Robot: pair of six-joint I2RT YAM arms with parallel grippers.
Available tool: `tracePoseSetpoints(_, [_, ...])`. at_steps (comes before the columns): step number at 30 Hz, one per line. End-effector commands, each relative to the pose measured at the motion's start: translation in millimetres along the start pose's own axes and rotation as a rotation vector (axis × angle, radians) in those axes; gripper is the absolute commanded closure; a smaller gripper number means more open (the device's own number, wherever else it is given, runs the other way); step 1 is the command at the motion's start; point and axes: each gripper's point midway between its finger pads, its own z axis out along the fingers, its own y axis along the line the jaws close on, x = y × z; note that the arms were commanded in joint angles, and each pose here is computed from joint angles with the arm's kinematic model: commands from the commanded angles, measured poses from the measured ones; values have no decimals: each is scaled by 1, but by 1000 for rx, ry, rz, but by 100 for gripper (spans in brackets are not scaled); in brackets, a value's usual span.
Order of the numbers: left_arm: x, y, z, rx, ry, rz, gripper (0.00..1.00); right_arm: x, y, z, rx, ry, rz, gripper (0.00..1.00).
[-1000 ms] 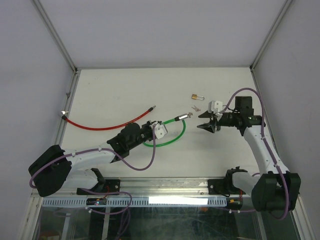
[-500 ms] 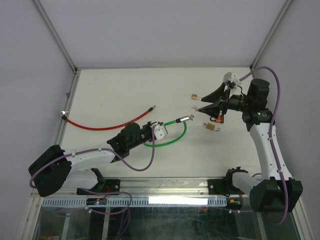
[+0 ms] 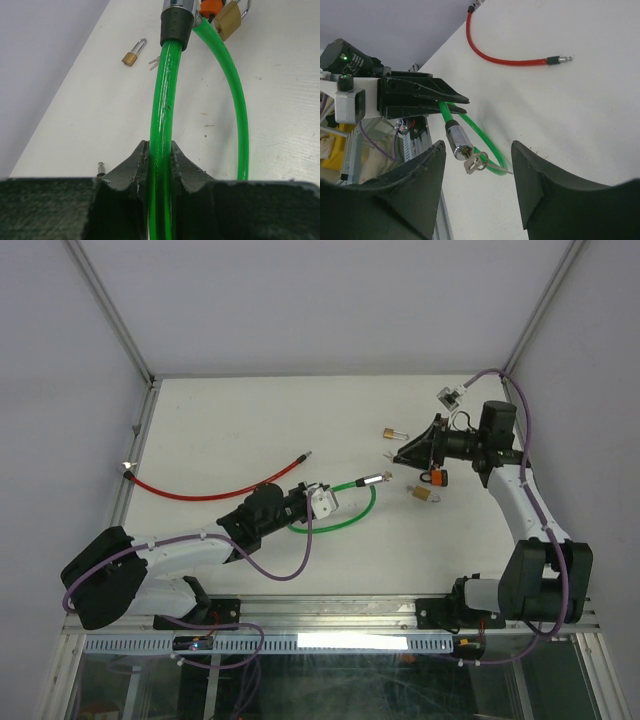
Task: Lock with the key
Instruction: Lock the lock at the center of the board.
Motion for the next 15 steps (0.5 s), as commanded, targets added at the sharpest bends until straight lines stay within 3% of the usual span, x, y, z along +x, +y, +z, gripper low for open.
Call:
tracePoseSetpoints(1, [25, -32, -2, 124, 84, -40, 100, 3, -11, 0, 30, 41, 77, 45])
tracePoseSetpoints(15, [25, -32, -4, 124, 81, -38, 100, 20, -15, 2, 24, 101, 159, 60])
